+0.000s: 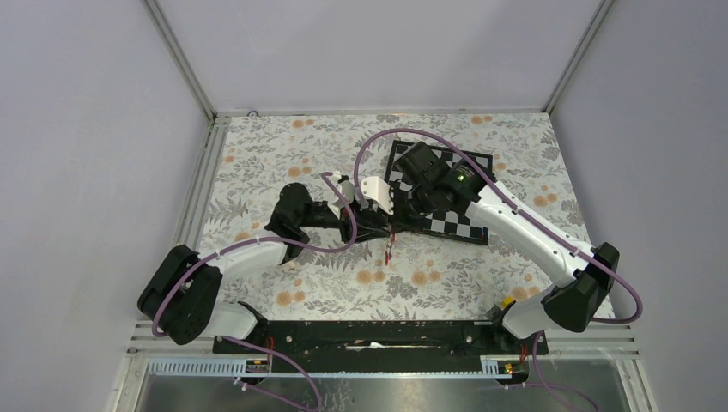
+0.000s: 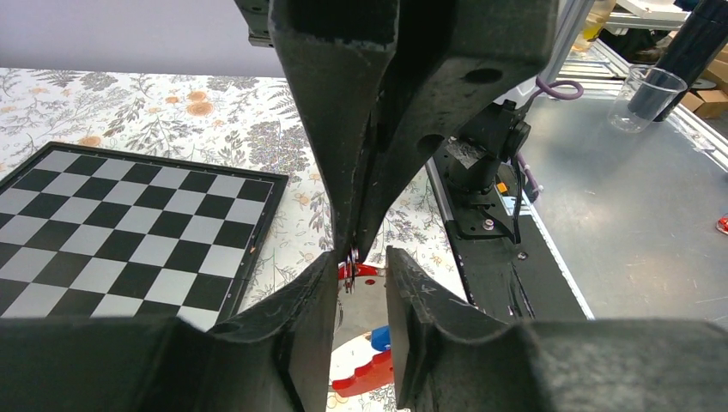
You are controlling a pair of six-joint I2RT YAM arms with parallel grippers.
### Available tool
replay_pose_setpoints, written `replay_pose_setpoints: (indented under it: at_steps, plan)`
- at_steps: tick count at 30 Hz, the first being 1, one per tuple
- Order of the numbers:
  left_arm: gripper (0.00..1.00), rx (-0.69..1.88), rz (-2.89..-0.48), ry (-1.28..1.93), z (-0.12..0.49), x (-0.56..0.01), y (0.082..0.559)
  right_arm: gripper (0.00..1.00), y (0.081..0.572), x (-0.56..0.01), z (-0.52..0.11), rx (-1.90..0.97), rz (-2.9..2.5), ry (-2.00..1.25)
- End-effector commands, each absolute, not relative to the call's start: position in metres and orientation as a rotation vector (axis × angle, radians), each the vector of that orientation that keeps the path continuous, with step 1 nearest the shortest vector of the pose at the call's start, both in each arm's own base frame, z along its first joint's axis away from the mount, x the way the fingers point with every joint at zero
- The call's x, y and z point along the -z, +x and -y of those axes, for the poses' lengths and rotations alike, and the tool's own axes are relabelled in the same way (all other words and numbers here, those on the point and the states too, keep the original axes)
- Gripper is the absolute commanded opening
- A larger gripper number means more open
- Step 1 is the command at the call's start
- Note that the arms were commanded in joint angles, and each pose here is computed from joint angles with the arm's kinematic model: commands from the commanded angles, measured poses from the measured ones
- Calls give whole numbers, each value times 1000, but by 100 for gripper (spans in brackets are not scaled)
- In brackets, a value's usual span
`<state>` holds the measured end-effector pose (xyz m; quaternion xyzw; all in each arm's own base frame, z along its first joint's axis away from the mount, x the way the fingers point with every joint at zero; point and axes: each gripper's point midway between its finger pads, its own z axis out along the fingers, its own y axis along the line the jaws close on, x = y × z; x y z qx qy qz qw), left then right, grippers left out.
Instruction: Put the keys on the keyring
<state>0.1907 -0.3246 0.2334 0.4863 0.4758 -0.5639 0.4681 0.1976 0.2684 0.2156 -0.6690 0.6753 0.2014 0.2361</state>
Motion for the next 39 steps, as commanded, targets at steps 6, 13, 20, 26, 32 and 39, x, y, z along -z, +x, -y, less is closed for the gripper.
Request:
replay_pose_setpoints:
  at_steps: [6, 13, 20, 26, 32, 39]
  plan:
    - [22, 1384, -1088, 1222, 325, -243, 185, 0, 194, -234, -280, -605, -1773, -1779]
    - [17, 1382, -1089, 1223, 324, -243, 185, 0, 193, -231, -278, -601, -1781, -1784]
    - [3, 1374, -1095, 1229, 324, -240, 185, 0, 193, -231, -276, -597, -1778, -1776]
    - [0, 1370, -1105, 1238, 323, -238, 185, 0, 193, -231, -276, -594, -1780, -1769]
    - [0, 1376, -1093, 1255, 321, -243, 181, 8, 195, -230, -274, -579, -1783, -1742]
    - [0, 1410, -1079, 1260, 318, -258, 177, 29, 197, -228, -268, -609, -1783, -1679]
